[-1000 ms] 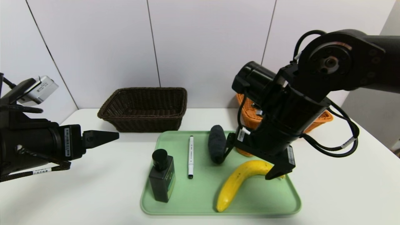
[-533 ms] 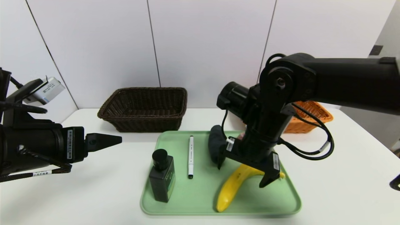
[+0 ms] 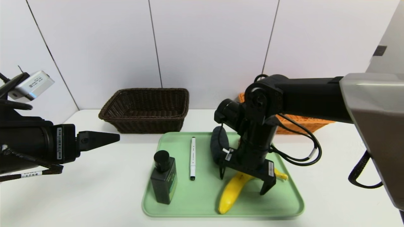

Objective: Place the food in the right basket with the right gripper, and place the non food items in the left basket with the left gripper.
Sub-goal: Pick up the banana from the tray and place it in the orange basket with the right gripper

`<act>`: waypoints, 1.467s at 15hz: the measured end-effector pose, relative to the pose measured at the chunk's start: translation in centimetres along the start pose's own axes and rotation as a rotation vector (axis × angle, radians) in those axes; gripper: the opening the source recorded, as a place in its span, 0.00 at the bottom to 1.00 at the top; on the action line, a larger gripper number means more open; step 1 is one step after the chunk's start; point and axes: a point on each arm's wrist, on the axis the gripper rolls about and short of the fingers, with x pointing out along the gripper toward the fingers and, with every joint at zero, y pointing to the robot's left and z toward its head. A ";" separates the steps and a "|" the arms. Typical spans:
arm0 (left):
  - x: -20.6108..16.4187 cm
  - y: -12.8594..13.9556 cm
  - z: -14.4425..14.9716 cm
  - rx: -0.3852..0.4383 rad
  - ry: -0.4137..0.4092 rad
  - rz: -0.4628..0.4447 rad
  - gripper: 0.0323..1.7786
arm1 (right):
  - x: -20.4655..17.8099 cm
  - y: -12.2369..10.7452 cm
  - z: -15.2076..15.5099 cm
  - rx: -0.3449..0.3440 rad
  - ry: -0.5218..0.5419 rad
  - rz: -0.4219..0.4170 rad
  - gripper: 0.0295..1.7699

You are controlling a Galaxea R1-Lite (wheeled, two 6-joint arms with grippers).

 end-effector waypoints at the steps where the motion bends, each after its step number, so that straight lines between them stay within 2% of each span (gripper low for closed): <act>1: -0.1 0.0 0.0 0.000 -0.001 -0.001 0.95 | 0.2 0.0 0.1 0.003 0.002 -0.005 0.97; 3: -0.4 0.0 -0.1 0.000 -0.006 -0.003 0.95 | 0.4 0.0 0.3 0.007 0.003 -0.009 0.97; 6: -0.6 0.0 -0.1 0.001 -0.007 -0.015 0.95 | 0.4 0.0 0.3 0.014 0.005 -0.014 0.69; 10: -0.8 0.0 -0.2 0.001 -0.008 -0.021 0.95 | 0.3 0.0 0.2 0.015 0.003 -0.008 0.44; 11: -0.8 0.0 -0.2 0.002 -0.008 -0.021 0.95 | 0.2 0.0 0.2 0.015 0.002 -0.004 0.32; 12: -0.9 0.0 -0.3 0.001 -0.001 -0.019 0.95 | 0.0 0.0 0.1 0.014 -0.002 0.002 0.26; 17: -1.3 0.0 -0.6 -0.002 0.012 -0.016 0.95 | -2.8 -0.6 -1.3 -0.008 -0.032 0.053 0.26; 22: -1.5 0.0 -0.5 -0.001 0.003 -0.018 0.95 | -8.5 -2.8 -3.9 -0.033 -0.109 0.161 0.26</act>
